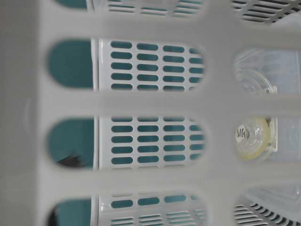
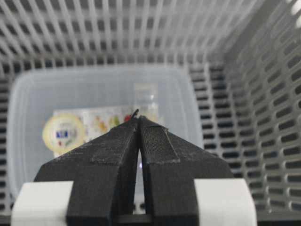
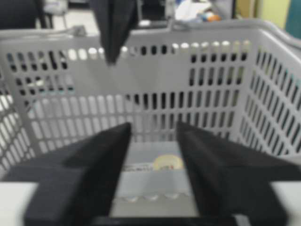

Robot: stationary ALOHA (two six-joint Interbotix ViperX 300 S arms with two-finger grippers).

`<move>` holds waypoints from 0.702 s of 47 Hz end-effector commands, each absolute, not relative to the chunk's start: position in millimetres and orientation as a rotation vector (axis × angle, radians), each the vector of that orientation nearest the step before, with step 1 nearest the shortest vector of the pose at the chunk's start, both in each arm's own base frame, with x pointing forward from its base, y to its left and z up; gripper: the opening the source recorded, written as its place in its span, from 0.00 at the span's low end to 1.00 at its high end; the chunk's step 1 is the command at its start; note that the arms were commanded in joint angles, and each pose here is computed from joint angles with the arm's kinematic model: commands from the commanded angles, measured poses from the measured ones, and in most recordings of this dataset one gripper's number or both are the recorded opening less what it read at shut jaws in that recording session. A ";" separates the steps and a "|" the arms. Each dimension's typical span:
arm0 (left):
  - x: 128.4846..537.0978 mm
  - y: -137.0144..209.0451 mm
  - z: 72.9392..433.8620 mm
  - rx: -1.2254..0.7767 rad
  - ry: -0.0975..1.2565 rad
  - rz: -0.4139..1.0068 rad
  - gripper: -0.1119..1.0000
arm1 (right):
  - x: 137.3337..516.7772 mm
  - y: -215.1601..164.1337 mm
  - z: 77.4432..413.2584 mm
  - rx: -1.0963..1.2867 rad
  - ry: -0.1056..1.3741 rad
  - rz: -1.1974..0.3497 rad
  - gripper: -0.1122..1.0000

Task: Pick up the tape dispenser from the shopping basket with the left arm.
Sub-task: 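Move the left gripper over the basket toward the clear tape dispenser, then lower the open left gripper around the tape dispenser inside the basket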

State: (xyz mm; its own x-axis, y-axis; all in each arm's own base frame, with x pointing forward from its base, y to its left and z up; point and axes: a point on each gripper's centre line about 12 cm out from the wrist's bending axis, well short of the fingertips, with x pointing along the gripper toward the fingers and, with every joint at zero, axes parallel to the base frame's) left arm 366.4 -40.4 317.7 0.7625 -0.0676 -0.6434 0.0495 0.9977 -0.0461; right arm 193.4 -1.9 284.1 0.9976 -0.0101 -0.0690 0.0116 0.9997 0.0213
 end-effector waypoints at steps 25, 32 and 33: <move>414.2 -50.4 254.8 -0.093 0.956 -0.007 0.71 | 183.9 -2.1 299.6 0.031 -0.003 -0.012 0.73; 422.6 -54.8 226.3 -0.098 1.020 0.002 0.92 | 183.1 -2.1 299.8 0.034 -0.006 -0.012 0.73; 423.4 -55.5 222.4 -0.097 1.029 0.002 0.92 | 183.1 -1.8 299.8 0.034 -0.006 -0.010 0.73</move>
State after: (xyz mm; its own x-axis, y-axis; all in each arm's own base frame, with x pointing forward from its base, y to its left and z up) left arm 417.2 -51.8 226.8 0.5183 -0.0431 -0.8541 -0.0540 0.9951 -0.0830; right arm 182.1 -2.0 296.9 0.9999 -0.0115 -0.0015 0.0116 0.9996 0.0276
